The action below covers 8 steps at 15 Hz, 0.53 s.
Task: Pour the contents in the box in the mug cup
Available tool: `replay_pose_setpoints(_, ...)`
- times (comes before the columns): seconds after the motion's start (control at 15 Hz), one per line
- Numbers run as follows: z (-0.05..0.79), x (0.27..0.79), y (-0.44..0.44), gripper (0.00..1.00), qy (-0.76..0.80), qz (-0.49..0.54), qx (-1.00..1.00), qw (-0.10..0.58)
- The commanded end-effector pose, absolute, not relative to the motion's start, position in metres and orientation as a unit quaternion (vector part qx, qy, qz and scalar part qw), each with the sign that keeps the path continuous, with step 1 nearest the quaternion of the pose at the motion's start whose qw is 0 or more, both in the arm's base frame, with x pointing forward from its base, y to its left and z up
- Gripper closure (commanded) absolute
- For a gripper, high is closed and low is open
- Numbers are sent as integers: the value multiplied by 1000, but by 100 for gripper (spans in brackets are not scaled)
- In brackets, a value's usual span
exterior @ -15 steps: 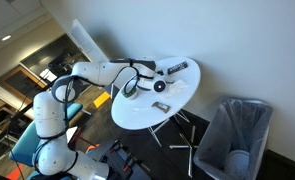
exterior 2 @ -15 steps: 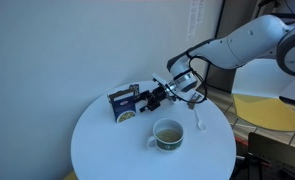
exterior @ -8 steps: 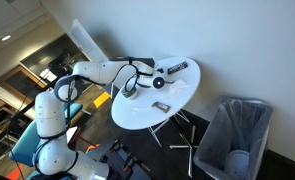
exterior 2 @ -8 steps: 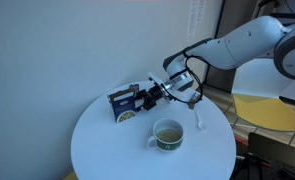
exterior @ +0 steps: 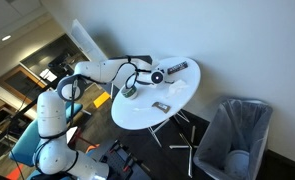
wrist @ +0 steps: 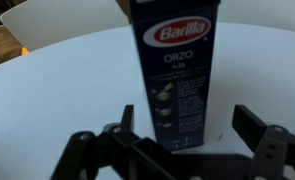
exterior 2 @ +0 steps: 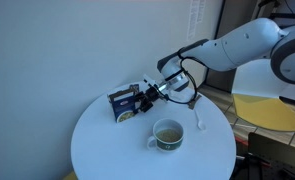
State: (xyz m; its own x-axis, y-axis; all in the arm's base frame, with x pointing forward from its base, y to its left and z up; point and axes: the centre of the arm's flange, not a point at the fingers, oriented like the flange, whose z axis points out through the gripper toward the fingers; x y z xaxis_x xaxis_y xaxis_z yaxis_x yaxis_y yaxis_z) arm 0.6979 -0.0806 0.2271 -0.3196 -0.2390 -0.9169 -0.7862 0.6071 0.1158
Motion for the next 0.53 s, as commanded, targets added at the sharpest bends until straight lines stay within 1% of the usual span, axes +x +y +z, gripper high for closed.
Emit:
replay_pose_setpoints(0.0,231,712,-74,0,765,288,-341,464)
replay_pose_setpoints(0.27,231,716,-71,0,760,289,-348,466)
replay_pose_setpoints(0.33,231,716,-71,25,760,291,-349,465)
replay_pose_setpoints(0.4,230,717,-70,26,760,293,-350,463)
replay_pose_setpoints(0.47,230,717,-70,32,759,292,-352,463)
